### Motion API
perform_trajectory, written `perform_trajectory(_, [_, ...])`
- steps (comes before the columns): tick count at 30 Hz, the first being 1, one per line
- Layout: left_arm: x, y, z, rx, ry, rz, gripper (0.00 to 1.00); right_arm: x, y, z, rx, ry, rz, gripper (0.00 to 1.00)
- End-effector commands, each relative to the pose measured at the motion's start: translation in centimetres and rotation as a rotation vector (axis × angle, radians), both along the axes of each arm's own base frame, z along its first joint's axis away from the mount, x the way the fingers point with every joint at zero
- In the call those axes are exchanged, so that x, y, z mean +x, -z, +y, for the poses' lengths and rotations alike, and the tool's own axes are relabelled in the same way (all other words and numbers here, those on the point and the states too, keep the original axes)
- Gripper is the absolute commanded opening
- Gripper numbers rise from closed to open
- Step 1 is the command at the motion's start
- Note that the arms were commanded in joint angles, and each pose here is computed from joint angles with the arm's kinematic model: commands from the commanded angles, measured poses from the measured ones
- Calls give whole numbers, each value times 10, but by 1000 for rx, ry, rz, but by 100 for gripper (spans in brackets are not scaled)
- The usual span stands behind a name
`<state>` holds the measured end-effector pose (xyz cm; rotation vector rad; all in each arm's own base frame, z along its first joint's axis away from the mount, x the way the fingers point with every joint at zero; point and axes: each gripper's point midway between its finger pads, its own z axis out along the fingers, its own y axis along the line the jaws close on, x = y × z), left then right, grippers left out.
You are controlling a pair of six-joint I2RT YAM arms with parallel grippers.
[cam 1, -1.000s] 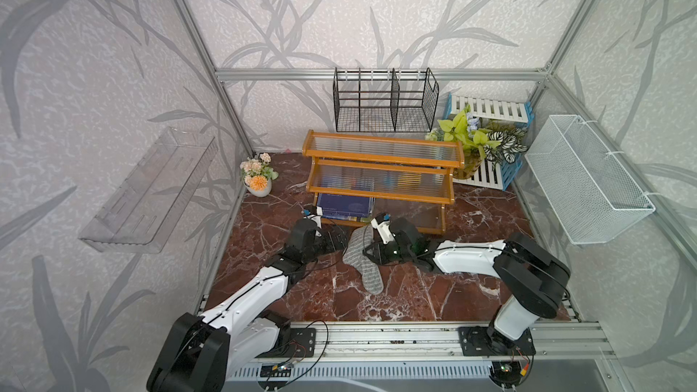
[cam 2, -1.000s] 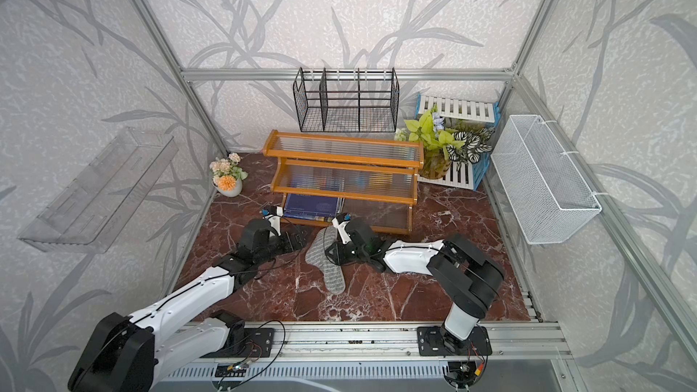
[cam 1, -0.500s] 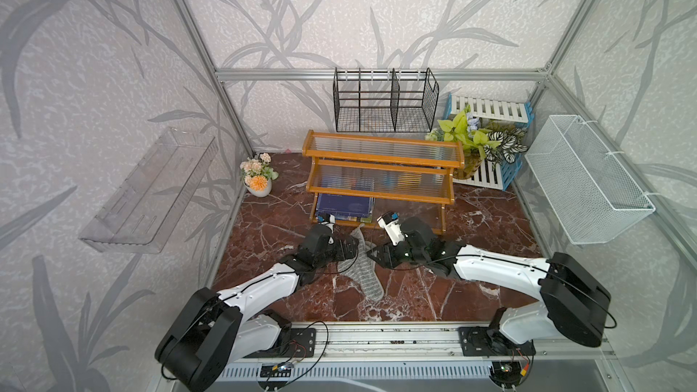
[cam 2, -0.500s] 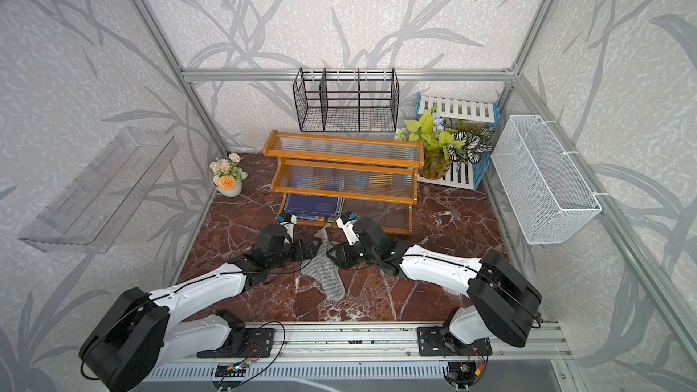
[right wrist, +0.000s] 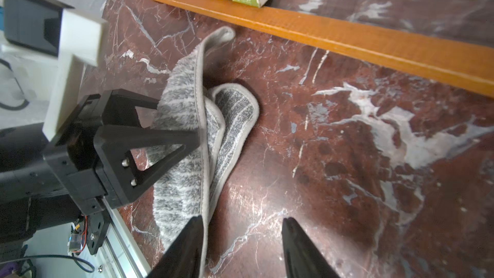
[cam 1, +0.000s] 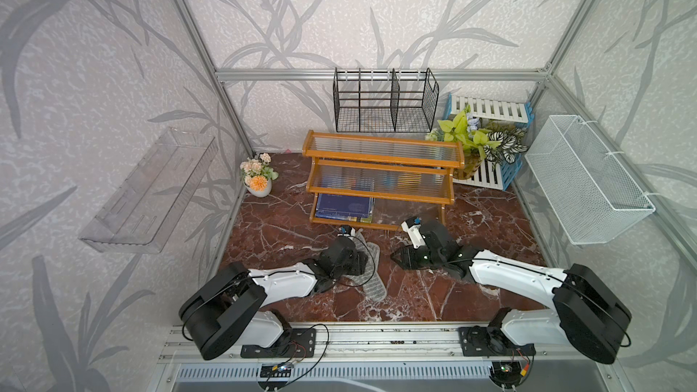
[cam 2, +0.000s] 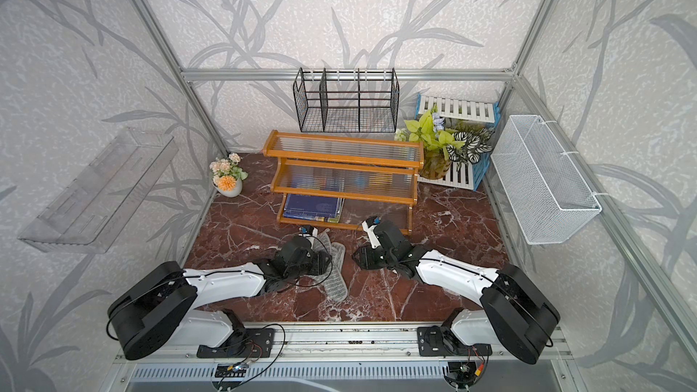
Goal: Wipe the bookshelf clean with a cloth
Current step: Pick up the cleaning item at the center of the board, then wipe the dust from the shelf.
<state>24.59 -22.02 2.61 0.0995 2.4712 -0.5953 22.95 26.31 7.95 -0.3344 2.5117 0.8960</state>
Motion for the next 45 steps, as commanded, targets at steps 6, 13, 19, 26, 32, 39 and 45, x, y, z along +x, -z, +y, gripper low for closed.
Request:
perform_trajectory(6, [9,3,63,86,-233,94,13,3,-9,-18,-16,56,-10,49])
perform_trajectory(13, [51,-32,152,15,-537,25,13,2,-26,-56,-24,162,-61,49])
perform_trajectory(19, [77,-32,207,-37,-704,25,13,4,-36,-100,-12,284,-127,51])
perform_trajectory(26, [127,-47,248,-130,-762,14,12,16,-28,-146,47,455,-80,59])
perform_trajectory(32, [178,-46,256,-219,-744,16,12,24,-26,-162,52,505,-65,60])
perform_trajectory(39, [233,-28,238,-377,-669,36,11,28,-19,-169,42,543,-39,60])
perform_trajectory(45, [272,-30,214,-470,-581,23,12,31,-18,-172,32,564,-30,60])
